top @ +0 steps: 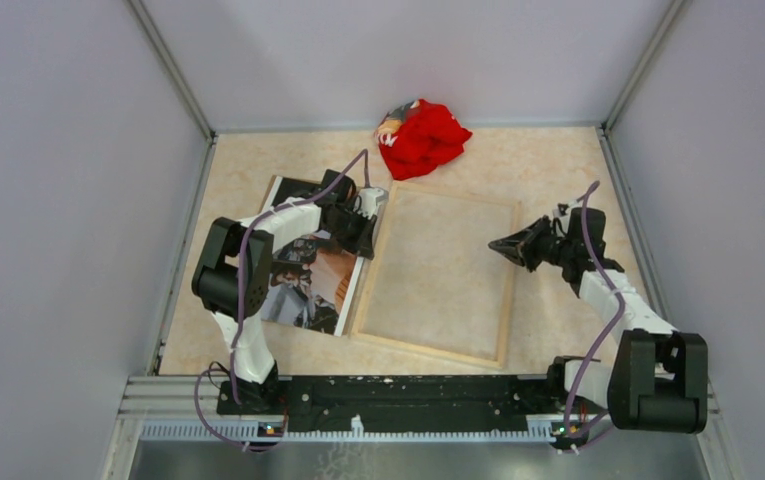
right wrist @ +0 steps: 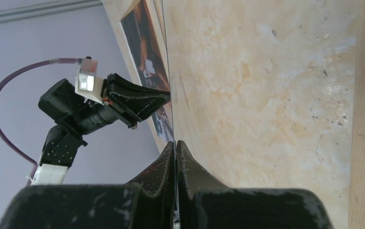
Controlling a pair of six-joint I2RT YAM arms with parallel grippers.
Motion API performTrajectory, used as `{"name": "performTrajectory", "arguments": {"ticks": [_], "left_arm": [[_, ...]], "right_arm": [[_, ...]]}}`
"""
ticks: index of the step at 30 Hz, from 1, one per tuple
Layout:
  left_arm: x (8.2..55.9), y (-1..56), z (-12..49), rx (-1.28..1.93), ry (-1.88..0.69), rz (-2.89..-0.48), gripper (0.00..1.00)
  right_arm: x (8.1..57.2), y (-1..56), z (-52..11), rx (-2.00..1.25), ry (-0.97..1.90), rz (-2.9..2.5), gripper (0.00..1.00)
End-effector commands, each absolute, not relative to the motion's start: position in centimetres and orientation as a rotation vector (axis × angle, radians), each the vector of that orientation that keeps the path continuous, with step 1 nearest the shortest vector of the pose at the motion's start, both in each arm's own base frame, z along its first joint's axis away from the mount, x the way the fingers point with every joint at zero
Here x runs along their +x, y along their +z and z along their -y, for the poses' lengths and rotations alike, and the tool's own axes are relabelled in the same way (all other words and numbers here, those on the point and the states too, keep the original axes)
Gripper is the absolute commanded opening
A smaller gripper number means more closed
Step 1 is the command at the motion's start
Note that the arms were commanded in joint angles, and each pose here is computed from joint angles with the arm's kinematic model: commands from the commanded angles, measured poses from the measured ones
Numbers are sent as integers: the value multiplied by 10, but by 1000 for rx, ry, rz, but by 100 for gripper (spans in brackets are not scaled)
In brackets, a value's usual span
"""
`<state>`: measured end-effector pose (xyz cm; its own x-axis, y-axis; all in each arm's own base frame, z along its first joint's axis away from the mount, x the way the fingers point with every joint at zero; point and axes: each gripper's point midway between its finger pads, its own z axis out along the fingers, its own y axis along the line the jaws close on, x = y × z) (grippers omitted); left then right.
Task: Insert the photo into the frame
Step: Place the photo frame item in the photo frame.
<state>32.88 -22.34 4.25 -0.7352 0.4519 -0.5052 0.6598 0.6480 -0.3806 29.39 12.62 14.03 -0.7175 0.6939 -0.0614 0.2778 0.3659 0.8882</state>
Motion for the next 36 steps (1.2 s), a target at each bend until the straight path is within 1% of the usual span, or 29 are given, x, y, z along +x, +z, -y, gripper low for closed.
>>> {"name": "performTrajectory", "arguments": {"ticks": [1,4,8,20,25,31,32,36], "left_arm": [[320,33,226,906,-839,-2513,7],[317,31,226,907,-844,-2517,4],[316,28,225,909,-840,-2522,3],[317,27,227,898,-853,-2527,2],[317,28,227,898,-853,-2524,1],[317,27,227,899,-858,-2529,1],[317,27,227,898,-859,-2530,1],[316,27,227,899,-857,-2532,1]], "right_arm": [[290,125,-122,841,1302,-2227,0],[288,117,-120,852,1292,-2242,0],[289,115,-120,848,1290,-2250,0],[279,93,-117,854,1229,-2329,0],[279,83,-111,829,1157,-2361,0],[280,84,-116,771,1213,-2354,0],[281,86,-117,761,1223,-2354,3],[282,93,-118,713,1229,-2345,22]]}}
